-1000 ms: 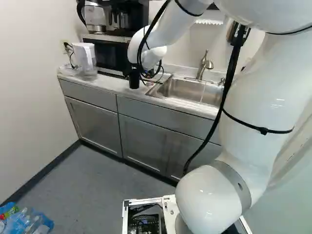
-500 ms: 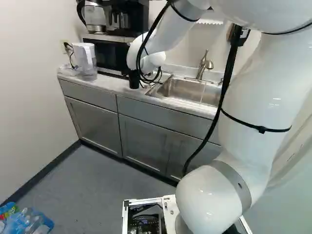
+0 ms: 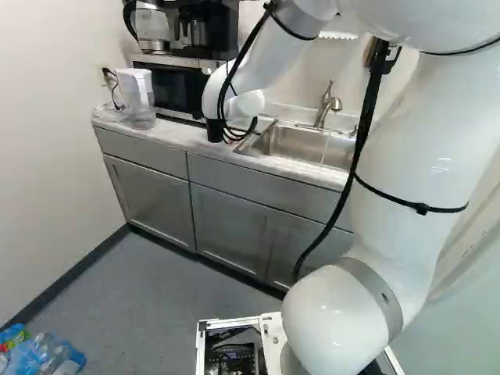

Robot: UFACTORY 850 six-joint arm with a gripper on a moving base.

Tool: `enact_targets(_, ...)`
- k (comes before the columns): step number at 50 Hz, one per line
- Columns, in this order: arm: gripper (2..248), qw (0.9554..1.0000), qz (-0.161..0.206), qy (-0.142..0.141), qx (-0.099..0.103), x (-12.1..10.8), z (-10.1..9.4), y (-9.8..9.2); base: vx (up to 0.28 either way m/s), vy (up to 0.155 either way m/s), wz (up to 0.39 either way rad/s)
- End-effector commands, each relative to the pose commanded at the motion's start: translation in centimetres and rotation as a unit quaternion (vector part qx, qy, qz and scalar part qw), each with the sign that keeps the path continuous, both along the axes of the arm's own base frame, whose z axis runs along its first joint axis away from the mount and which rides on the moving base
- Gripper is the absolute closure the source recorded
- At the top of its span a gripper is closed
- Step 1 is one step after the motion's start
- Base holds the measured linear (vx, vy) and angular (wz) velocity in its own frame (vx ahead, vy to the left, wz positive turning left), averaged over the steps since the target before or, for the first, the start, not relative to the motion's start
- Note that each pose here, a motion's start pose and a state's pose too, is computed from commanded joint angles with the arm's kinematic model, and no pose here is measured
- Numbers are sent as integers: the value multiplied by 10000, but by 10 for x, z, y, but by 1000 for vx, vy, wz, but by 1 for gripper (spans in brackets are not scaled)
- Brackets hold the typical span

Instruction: Rinse the cup and place it in the tray

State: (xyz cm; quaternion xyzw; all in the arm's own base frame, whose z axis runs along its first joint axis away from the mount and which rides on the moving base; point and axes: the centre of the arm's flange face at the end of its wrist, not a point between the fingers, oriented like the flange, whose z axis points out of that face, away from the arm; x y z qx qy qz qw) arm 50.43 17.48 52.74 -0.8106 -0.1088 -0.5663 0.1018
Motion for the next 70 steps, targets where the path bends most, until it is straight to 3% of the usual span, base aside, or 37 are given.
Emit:
enact_targets(19,3,9980,-2,-599,184,-7,11,0,0,0,0)
enact_targets(43,3,9981,-2,-588,180,-7,10,0,0,0,0)
enact_targets(70,3,9994,-1,-339,91,-4,-17,1,0,0,0)
